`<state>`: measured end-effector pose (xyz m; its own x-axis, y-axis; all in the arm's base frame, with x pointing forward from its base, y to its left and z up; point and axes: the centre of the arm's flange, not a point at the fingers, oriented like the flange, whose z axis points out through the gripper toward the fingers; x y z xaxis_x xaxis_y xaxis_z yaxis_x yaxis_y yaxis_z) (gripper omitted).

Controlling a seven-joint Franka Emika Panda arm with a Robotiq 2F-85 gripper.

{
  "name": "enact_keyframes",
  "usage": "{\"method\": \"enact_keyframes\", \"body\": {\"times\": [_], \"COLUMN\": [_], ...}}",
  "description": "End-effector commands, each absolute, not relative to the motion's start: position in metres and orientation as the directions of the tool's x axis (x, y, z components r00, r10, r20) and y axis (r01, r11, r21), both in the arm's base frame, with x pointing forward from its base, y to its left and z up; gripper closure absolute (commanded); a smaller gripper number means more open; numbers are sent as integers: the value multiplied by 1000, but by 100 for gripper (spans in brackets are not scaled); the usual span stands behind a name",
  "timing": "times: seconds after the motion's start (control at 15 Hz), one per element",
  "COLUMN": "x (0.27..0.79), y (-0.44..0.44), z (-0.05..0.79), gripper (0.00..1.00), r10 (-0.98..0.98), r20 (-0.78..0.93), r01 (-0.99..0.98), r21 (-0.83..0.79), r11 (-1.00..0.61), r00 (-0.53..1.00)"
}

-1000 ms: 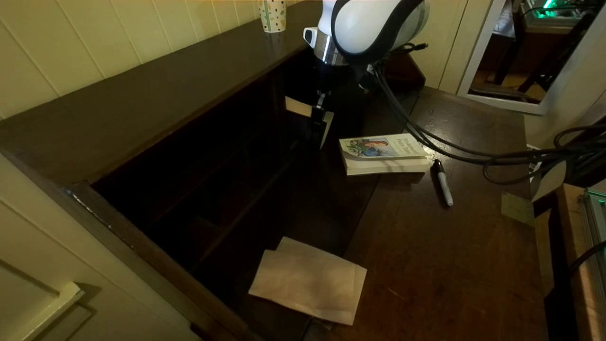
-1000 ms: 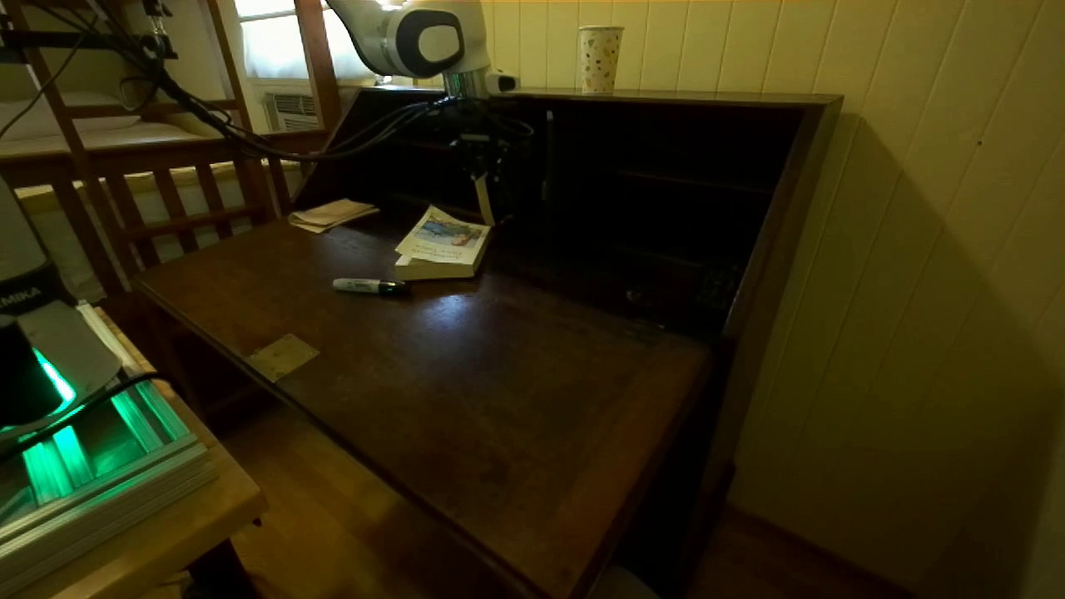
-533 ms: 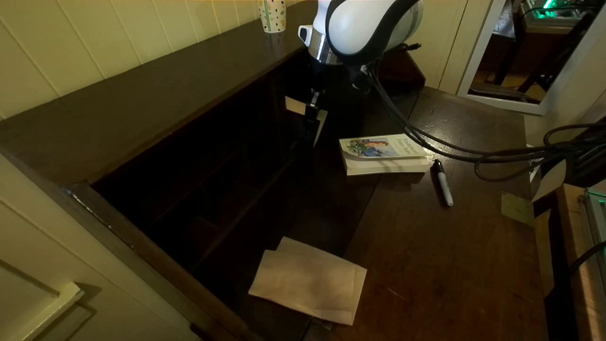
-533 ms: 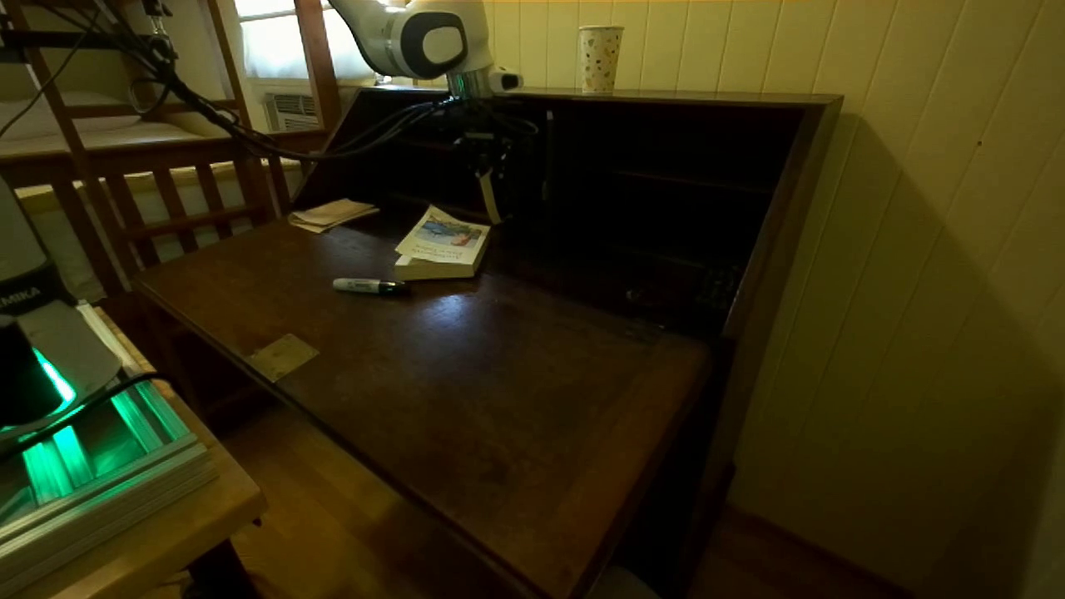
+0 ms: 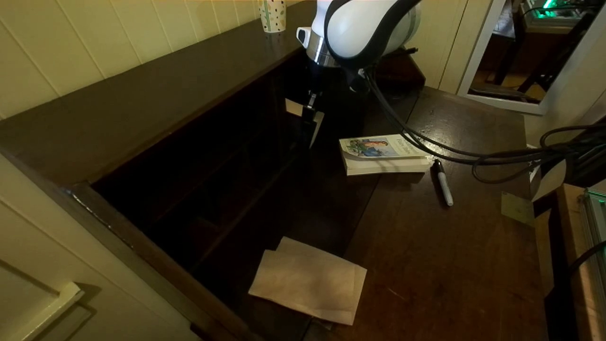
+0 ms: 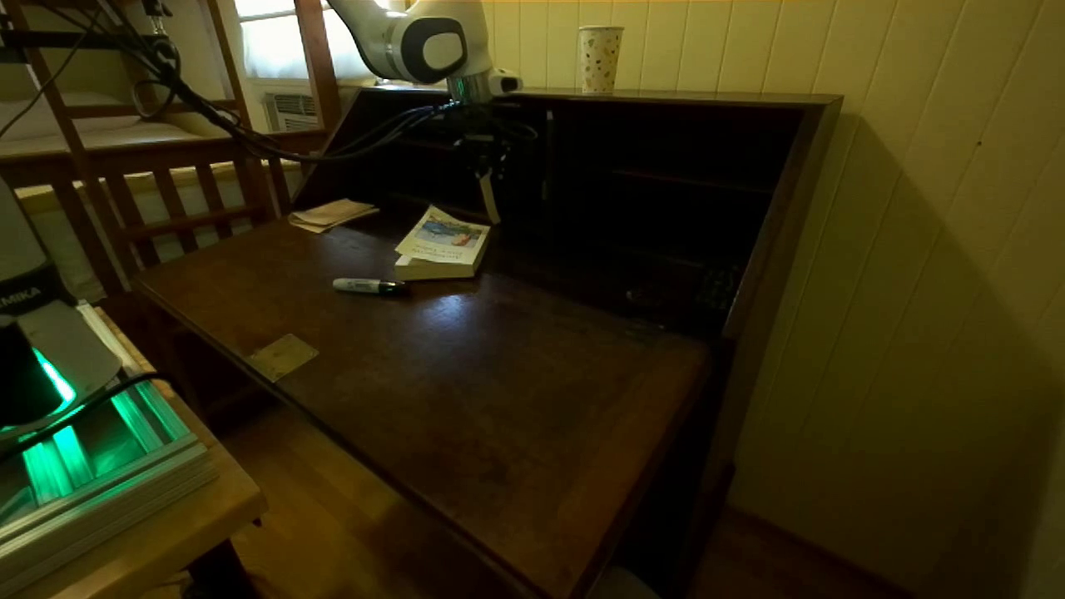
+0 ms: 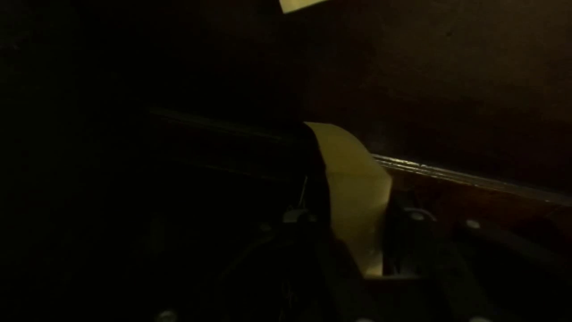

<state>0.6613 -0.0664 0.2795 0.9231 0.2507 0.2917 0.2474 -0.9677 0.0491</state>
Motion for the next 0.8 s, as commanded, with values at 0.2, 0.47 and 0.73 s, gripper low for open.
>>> {"method": "enact_keyframes", "body": {"times": [0.2,0.47,0.73], "x": [678,684,692], "y": [-71,-68,-62], "z": [280,282,282], "gripper": [93,93,93], "r10": [228,223,234], "r20": [345,369,377], "r01": [235,233,245], "r21": [22,18,19], "r11": [-972,-972,-969], "r00": [911,902,896]}}
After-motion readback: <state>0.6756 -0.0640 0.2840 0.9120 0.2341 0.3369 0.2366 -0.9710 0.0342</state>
